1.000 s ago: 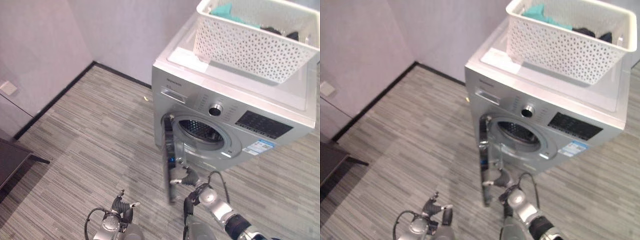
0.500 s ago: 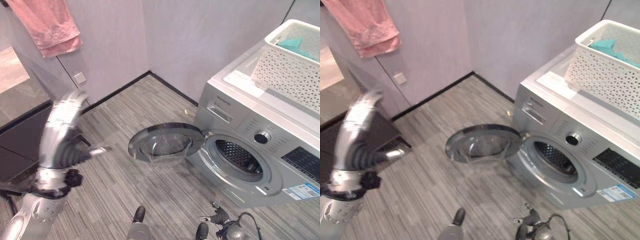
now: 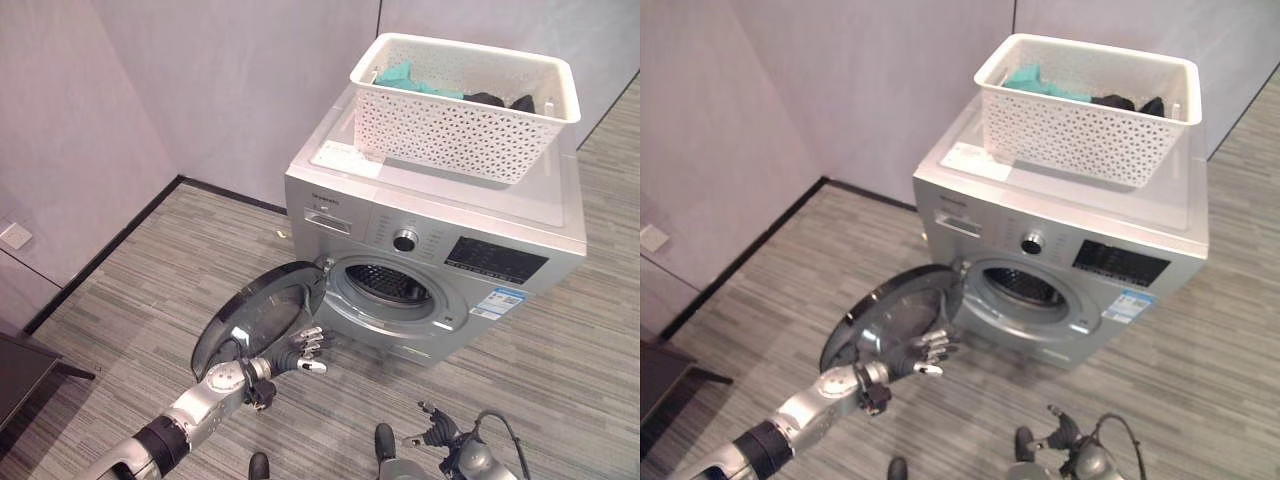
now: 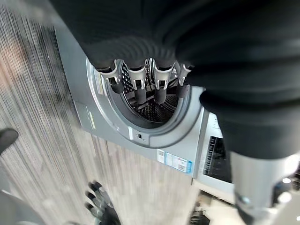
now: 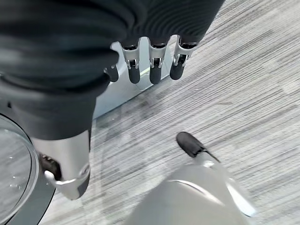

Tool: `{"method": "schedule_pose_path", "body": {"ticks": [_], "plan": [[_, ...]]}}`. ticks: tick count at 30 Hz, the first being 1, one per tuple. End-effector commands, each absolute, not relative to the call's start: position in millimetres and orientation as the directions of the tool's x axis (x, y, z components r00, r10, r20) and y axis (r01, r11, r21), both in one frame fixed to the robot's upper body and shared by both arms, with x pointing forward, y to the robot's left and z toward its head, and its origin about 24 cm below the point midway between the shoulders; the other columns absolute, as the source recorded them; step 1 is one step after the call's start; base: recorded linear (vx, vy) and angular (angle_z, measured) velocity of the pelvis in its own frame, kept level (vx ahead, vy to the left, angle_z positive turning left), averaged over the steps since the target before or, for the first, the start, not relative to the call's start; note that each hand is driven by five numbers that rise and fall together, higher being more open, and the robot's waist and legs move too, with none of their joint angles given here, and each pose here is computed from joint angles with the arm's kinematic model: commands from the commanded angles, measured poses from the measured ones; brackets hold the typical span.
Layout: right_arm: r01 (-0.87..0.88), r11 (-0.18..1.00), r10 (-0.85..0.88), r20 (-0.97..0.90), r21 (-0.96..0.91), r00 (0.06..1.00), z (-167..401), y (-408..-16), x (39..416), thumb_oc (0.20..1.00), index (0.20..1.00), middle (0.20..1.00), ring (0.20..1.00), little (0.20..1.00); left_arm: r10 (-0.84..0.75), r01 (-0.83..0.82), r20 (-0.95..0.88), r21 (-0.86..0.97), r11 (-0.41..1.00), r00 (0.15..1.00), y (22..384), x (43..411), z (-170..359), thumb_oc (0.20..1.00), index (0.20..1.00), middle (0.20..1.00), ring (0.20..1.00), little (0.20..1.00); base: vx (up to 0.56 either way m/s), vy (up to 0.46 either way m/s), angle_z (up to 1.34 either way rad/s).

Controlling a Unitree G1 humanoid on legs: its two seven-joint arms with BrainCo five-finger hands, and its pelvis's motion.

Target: Grab the laundry basket,head to the washer,open it,put in the laundry and shut it.

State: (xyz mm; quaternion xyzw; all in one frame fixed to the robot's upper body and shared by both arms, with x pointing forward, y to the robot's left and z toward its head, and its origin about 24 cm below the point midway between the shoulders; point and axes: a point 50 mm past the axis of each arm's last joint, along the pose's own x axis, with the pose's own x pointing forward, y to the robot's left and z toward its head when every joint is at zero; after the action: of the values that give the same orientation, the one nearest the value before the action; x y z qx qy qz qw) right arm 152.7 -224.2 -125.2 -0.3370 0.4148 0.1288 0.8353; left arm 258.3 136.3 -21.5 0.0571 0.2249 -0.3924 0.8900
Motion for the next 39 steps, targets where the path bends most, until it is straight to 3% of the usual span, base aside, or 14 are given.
{"method": "schedule_pose_path", "body": {"ticks": [1, 3, 8, 12, 20, 27, 34, 39], "plan": [[-0.449, 0.75, -0.008, -0.686, -0.485, 0.727, -104.3, -210.8, 190.2, 1.0, 1.0, 1.0, 1.0, 1.0, -0.502, 0.661, -0.493, 0.222, 0.717, 0.71, 152.7, 274.0, -28.6, 1.0, 1.0, 1.0, 1.0, 1.0, -0.06, 0.028, 0.0], [-0.437, 0.764, 0.012, -0.666, -0.475, 0.745, -99.8, -201.2, 199.2, 1.0, 1.0, 1.0, 1.0, 1.0, -0.324, 0.581, -0.537, 0.422, 0.696, 0.779, 155.1, 283.7, -45.0, 1.0, 1.0, 1.0, 1.0, 1.0, -0.09, 0.015, -0.01], [-0.418, 0.775, 0.04, -0.624, -0.474, 0.78, -89.1, -194.4, 214.0, 1.0, 1.0, 1.0, 1.0, 1.0, -0.126, 0.558, -0.613, 0.59, 0.584, 0.78, 167.1, 284.1, -65.8, 1.0, 1.0, 1.0, 1.0, 1.0, -0.05, 0.012, -0.02], [-0.388, 0.784, 0.056, -0.567, -0.484, 0.822, -78.5, -189.4, 224.9, 1.0, 1.0, 1.0, 1.0, 1.0, -0.008, 0.473, -0.579, 0.659, 0.586, 0.816, 172.6, 291.9, -64.6, 1.0, 1.0, 1.0, 1.0, 1.0, -0.06, -0.008, 0.0], [-0.369, 0.769, -0.004, -0.581, -0.522, 0.814, -84.5, -198.1, 220.5, 1.0, 1.0, 1.0, 1.0, 1.0, 0.066, 0.339, -0.509, 0.659, 0.672, 0.859, 170.2, 294.6, -61.3, 1.0, 1.0, 1.0, 1.0, 1.0, -0.02, -0.005, 0.0], [-0.331, 0.794, -0.106, -0.651, -0.51, 0.751, -103.5, -216.5, 195.5, 1.0, 1.0, 1.0, 1.0, 1.0, 0.143, 0.206, -0.458, 0.629, 0.75, 0.877, 183.8, 290.7, -59.5, 1.0, 1.0, 1.0, 1.0, 1.0, 0.0, 0.0, 0.0], [-0.019, 0.905, -0.301, -0.67, -0.425, 0.679, -110.3, -252.8, 169.9, 1.0, 1.0, 1.0, 1.0, 1.0, 0.177, 0.032, -0.389, 0.473, 0.88, 0.904, 204.6, 272.9, -52.3, 1.0, 1.0, 1.0, 1.0, 1.0, 0.04, 0.018, -0.01], [0.167, 0.907, -0.395, -0.64, -0.387, 0.659, -103.3, -275.2, 166.3, 1.0, 1.0, 1.0, 1.0, 1.0, 0.185, -0.034, -0.397, 0.358, 0.933, 0.899, 216.5, 251.2, -55.6, 1.0, 1.0, 1.0, 1.0, 1.0, 0.05, 0.026, 0.01]]}}
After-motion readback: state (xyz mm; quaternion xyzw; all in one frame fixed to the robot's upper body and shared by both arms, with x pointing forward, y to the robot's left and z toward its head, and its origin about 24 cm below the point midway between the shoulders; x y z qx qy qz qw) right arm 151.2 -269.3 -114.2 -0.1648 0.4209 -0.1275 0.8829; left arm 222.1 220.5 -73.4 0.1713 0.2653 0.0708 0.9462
